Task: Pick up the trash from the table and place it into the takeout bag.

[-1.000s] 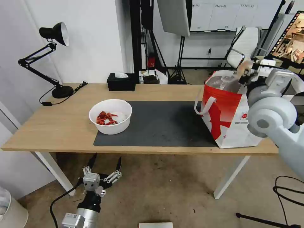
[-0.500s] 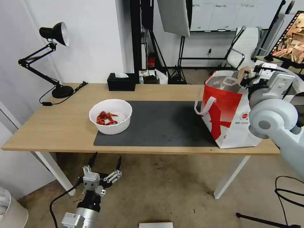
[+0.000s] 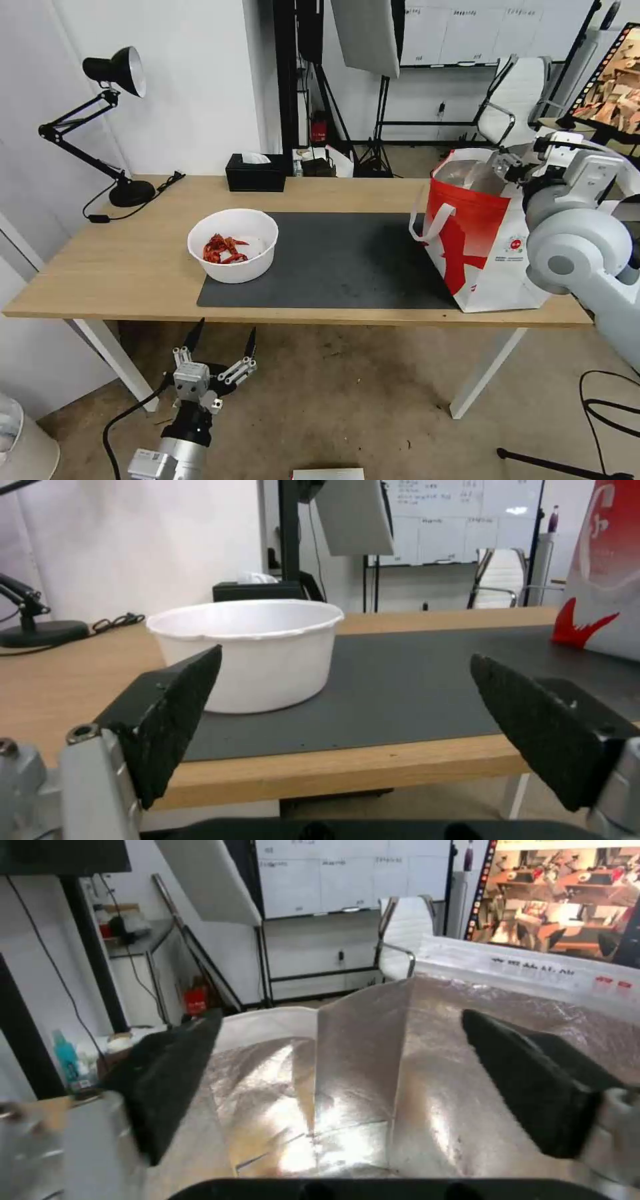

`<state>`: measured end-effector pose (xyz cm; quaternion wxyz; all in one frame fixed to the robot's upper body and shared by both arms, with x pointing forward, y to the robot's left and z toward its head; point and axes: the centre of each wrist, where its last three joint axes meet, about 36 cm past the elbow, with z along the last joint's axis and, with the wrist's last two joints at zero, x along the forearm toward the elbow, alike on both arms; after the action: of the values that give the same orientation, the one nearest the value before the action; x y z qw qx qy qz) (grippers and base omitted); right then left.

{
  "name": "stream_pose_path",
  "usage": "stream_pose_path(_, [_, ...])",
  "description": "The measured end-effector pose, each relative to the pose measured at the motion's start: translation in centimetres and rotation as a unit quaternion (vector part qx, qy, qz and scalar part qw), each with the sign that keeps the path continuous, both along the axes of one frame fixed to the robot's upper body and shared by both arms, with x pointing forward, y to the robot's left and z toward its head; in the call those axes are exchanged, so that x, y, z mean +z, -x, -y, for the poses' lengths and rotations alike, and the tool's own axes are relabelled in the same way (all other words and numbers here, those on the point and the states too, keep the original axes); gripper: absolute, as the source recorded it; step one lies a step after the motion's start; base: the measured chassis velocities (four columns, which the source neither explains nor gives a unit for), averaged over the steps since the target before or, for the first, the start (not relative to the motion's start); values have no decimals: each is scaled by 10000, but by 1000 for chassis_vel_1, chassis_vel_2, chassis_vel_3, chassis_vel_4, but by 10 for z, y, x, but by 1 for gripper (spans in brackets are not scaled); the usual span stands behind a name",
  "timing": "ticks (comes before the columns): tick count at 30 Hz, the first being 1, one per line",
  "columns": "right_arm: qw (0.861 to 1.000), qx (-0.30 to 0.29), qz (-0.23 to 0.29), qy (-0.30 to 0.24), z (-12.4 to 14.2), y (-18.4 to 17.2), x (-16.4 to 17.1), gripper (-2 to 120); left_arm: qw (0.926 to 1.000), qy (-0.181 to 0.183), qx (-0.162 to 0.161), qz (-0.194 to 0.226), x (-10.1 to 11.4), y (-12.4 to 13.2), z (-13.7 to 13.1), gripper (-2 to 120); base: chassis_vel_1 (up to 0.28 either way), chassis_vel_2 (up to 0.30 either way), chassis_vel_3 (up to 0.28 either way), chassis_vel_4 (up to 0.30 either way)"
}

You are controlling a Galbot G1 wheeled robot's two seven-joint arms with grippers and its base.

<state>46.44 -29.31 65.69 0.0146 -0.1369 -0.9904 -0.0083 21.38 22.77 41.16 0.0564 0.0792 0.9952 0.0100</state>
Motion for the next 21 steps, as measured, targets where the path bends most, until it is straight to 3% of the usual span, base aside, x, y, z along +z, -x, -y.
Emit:
stream_pose_path(6, [9991, 326, 240, -132, 0, 10, 3, 100, 10000, 0, 9, 41, 4, 1, 1, 100, 0, 0, 0, 0])
stream_pose_path(9, [9899, 1190, 698, -323, -3, 29, -6, 100, 9999, 7, 37, 111, 8, 1, 1, 100, 0, 0, 0, 0])
stream_pose_path(10, [9899, 1190, 698, -323, -3, 29, -6, 100, 9999, 7, 37, 111, 8, 1, 1, 100, 0, 0, 0, 0])
stream_pose_path(13, [9711, 2032, 1163, -469, -12, 47, -22, 100, 9997, 23, 129, 204, 9, 5, 0, 100, 0, 0, 0, 0])
stream_pose_path(19, [9480, 2776, 1408, -665, -23, 72, -52, 100, 9991, 53, 294, 308, 14, 10, 0, 100, 0, 0, 0, 0])
stream_pose_path(21, [9363, 3088, 1518, -697, -23, 87, -78, 100, 9989, 52, 315, 337, 16, 10, 0, 100, 0, 0, 0, 0])
